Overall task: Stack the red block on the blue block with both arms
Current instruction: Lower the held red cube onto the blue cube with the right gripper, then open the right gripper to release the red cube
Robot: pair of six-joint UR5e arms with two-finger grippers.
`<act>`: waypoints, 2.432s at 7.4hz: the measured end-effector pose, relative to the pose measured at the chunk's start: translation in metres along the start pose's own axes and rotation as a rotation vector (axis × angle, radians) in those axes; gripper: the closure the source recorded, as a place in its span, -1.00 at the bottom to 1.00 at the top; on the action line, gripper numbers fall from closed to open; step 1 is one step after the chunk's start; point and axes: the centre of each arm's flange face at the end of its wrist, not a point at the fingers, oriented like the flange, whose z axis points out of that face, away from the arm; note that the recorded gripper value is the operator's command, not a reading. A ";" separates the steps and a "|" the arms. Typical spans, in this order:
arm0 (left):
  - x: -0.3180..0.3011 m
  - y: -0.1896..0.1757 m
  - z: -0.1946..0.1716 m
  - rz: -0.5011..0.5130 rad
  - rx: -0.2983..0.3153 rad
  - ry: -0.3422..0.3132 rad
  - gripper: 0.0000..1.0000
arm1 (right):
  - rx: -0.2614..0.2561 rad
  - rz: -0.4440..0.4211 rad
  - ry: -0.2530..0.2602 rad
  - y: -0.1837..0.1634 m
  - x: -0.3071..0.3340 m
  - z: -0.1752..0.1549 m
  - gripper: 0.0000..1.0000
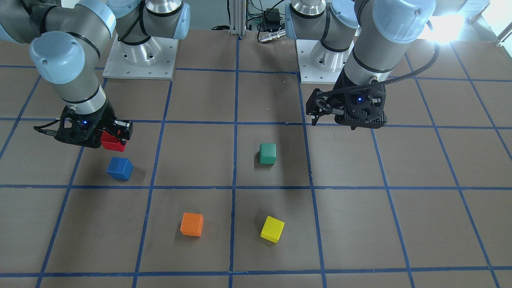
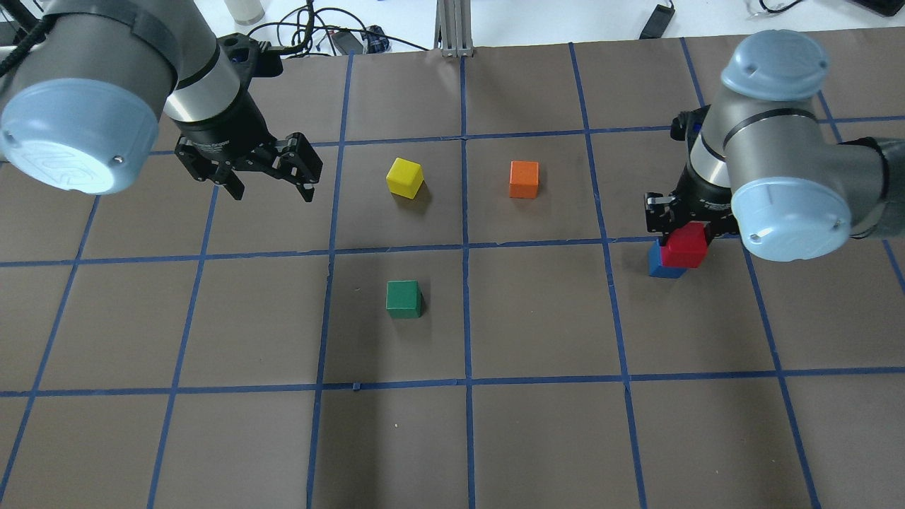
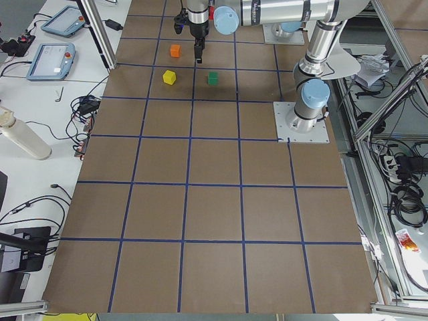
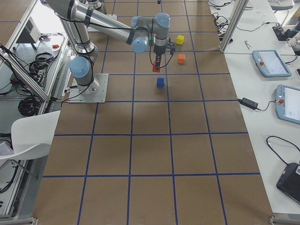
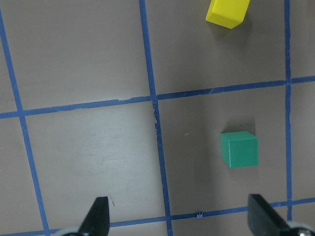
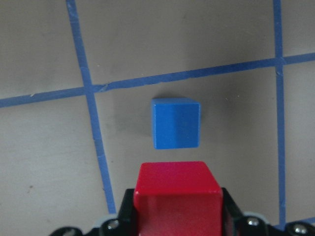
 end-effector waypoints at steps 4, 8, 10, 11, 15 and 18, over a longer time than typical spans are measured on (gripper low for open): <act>0.000 -0.002 0.002 0.004 -0.004 -0.003 -1.00 | 0.047 -0.019 -0.010 -0.016 0.017 0.025 0.91; 0.000 -0.002 0.003 0.004 -0.006 -0.002 -1.00 | 0.071 -0.015 -0.038 -0.032 0.011 0.048 0.89; 0.000 -0.004 0.006 0.001 -0.011 -0.001 -1.00 | 0.061 -0.027 -0.045 -0.031 0.008 0.053 0.89; 0.000 -0.004 0.006 0.001 -0.011 -0.001 -1.00 | 0.058 -0.031 -0.044 -0.032 0.008 0.055 0.87; 0.000 -0.004 0.004 0.003 -0.008 -0.001 -1.00 | 0.048 -0.037 -0.044 -0.034 0.008 0.061 -0.70; 0.000 -0.004 0.006 0.003 -0.011 0.000 -1.00 | 0.043 -0.037 -0.038 -0.035 0.008 0.064 -1.00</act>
